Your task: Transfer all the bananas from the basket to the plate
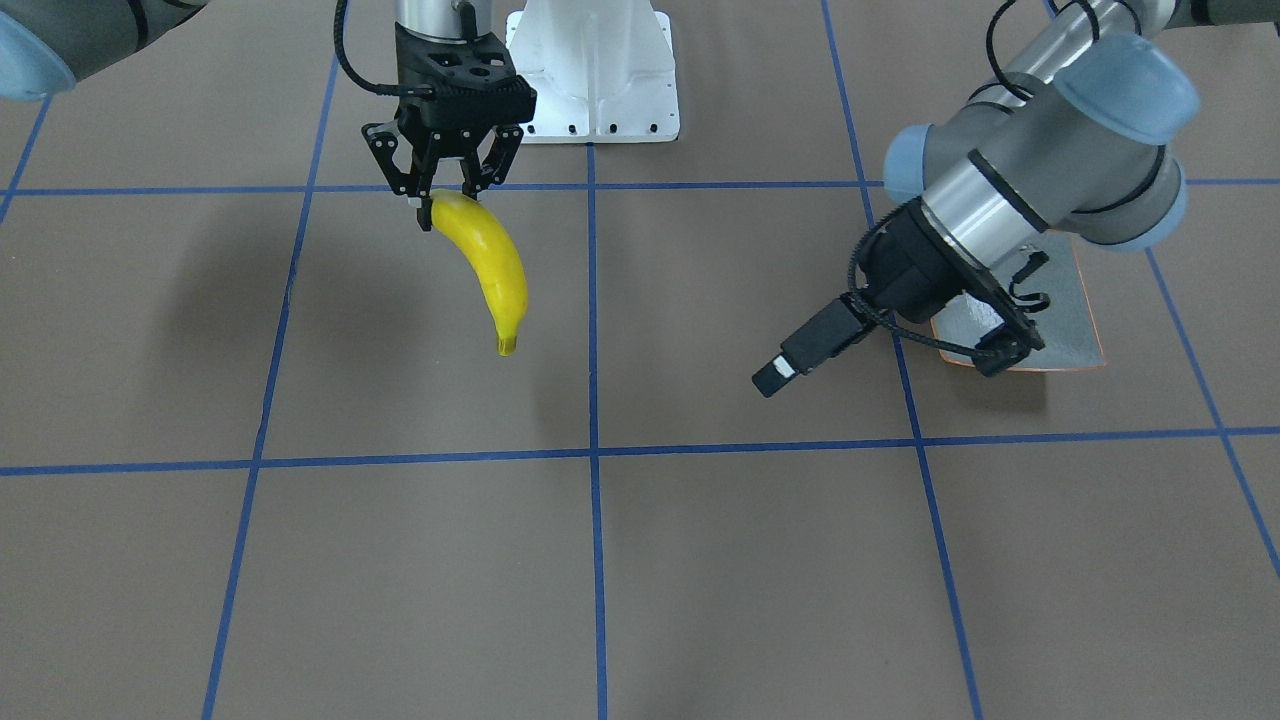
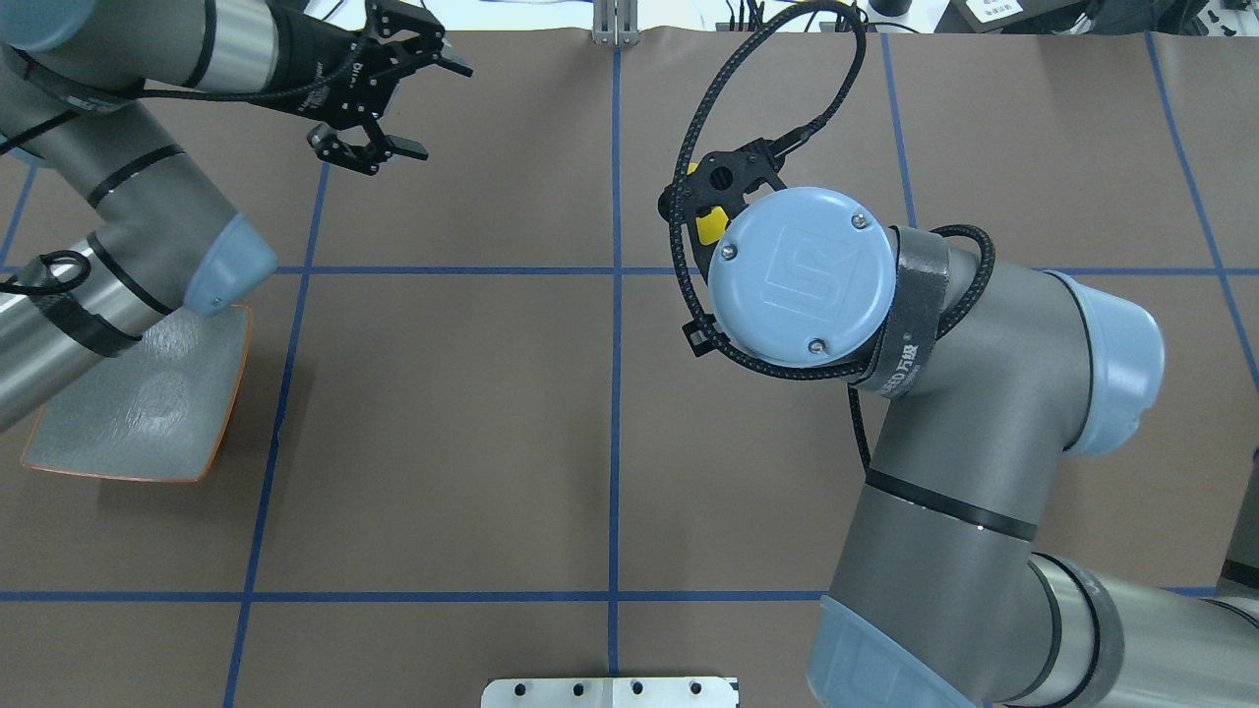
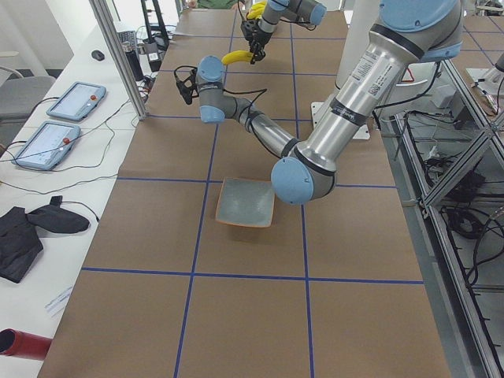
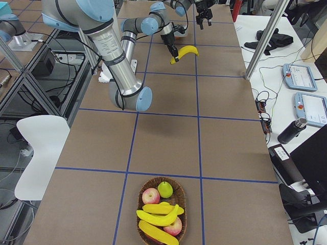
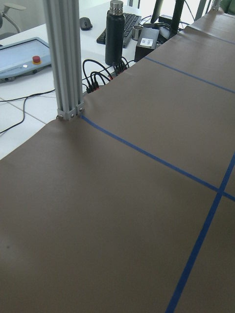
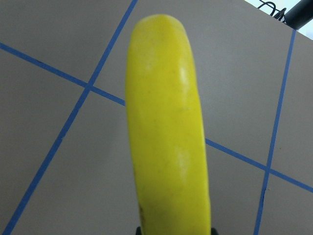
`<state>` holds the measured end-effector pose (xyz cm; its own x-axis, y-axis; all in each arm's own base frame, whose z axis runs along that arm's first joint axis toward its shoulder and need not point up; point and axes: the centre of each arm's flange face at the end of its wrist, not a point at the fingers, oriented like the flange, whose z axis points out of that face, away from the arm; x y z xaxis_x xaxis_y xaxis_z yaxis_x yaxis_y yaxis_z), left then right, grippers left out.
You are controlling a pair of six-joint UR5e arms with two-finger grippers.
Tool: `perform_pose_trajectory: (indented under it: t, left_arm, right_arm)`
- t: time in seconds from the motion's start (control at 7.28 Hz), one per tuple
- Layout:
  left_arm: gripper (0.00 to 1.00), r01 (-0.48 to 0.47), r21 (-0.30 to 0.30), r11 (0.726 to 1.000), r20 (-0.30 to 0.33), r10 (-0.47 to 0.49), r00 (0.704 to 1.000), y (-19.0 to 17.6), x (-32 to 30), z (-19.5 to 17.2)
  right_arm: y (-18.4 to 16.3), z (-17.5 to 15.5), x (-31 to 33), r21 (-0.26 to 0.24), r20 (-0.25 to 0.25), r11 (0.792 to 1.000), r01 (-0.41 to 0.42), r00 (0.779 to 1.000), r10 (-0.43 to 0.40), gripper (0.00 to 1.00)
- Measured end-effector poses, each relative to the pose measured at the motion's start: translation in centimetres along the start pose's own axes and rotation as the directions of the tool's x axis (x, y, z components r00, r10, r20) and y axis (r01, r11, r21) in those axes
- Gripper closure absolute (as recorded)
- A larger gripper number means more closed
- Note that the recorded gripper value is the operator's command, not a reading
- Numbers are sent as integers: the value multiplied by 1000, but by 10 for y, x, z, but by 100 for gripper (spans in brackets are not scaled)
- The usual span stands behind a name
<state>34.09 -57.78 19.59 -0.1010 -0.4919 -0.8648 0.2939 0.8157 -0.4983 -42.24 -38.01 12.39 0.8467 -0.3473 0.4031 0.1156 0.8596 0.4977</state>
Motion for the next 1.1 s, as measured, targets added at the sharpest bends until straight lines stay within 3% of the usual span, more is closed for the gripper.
perform_pose_trajectory:
  t: [0.41, 0.82, 1.1]
  left_arm:
    - [0, 29, -73, 997, -4, -29, 1000, 81, 46, 52]
    - [0, -24, -107, 994, 9, 25, 1000, 107, 72, 88]
    - [0, -48, -175, 983, 44, 56, 997, 121, 93, 108]
  right_arm:
    - [-3, 6, -2, -3, -14, 1000, 19, 1000, -19, 100]
    - [-2, 6, 0, 4, -24, 1000, 25, 999, -24, 100]
    - [-2, 6, 1, 11, -31, 1000, 25, 999, -25, 100]
